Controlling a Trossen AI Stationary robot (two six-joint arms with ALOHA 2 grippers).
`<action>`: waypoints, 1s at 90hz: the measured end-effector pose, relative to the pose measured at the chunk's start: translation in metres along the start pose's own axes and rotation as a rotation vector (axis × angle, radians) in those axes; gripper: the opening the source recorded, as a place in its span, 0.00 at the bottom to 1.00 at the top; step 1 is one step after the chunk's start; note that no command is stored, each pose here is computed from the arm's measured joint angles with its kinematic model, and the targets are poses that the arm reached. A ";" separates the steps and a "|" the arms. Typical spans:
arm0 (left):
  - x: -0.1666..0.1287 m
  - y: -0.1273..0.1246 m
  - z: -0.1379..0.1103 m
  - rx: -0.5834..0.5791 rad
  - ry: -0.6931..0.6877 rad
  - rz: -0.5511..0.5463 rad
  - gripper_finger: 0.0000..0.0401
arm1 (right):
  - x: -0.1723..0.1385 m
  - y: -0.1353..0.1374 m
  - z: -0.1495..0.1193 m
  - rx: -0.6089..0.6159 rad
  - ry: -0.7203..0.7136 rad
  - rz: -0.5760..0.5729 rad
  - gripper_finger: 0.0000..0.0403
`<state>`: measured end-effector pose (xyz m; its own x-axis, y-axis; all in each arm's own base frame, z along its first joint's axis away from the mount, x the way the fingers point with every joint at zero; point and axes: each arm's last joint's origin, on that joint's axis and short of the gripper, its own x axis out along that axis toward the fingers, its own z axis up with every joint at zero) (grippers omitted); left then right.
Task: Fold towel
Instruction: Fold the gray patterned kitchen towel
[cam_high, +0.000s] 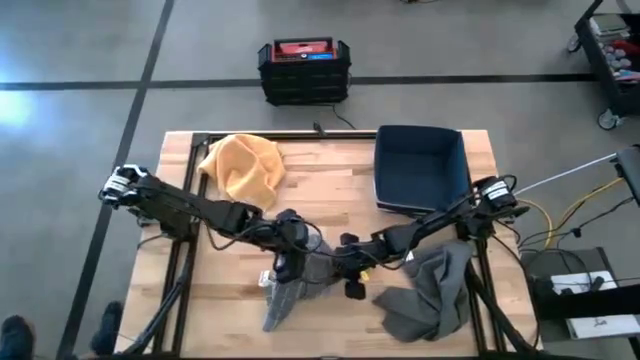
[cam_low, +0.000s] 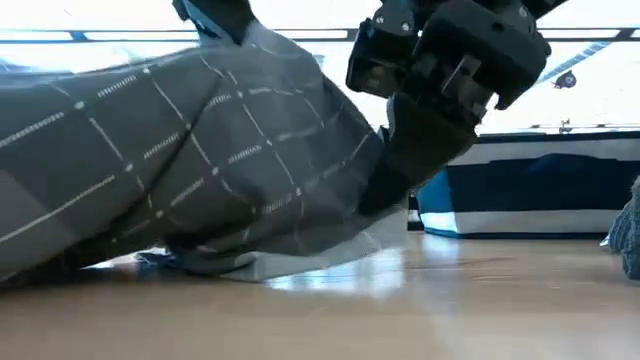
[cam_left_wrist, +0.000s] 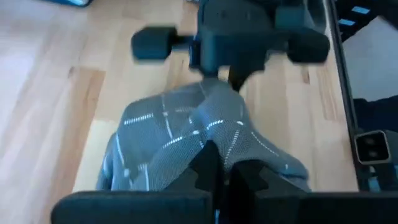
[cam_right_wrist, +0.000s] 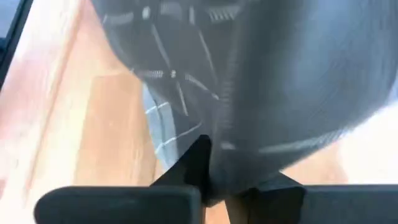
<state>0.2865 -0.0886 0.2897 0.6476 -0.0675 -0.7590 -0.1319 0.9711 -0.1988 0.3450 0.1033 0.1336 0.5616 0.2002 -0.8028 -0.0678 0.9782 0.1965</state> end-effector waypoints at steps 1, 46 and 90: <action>-0.002 0.000 -0.001 -0.004 0.008 0.006 0.00 | -0.002 0.000 0.000 -0.005 0.004 -0.005 0.02; 0.006 -0.018 -0.072 -0.262 0.191 0.041 0.32 | -0.032 0.011 -0.030 -0.097 0.276 -0.174 0.00; 0.119 -0.035 -0.117 -0.159 0.074 -0.032 0.33 | -0.032 0.014 -0.021 -0.124 0.186 -0.166 0.00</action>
<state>0.2804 -0.1577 0.1340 0.5976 -0.1204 -0.7927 -0.2330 0.9199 -0.3153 0.3083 0.1116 0.1502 0.4132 0.0321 -0.9101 -0.0943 0.9955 -0.0077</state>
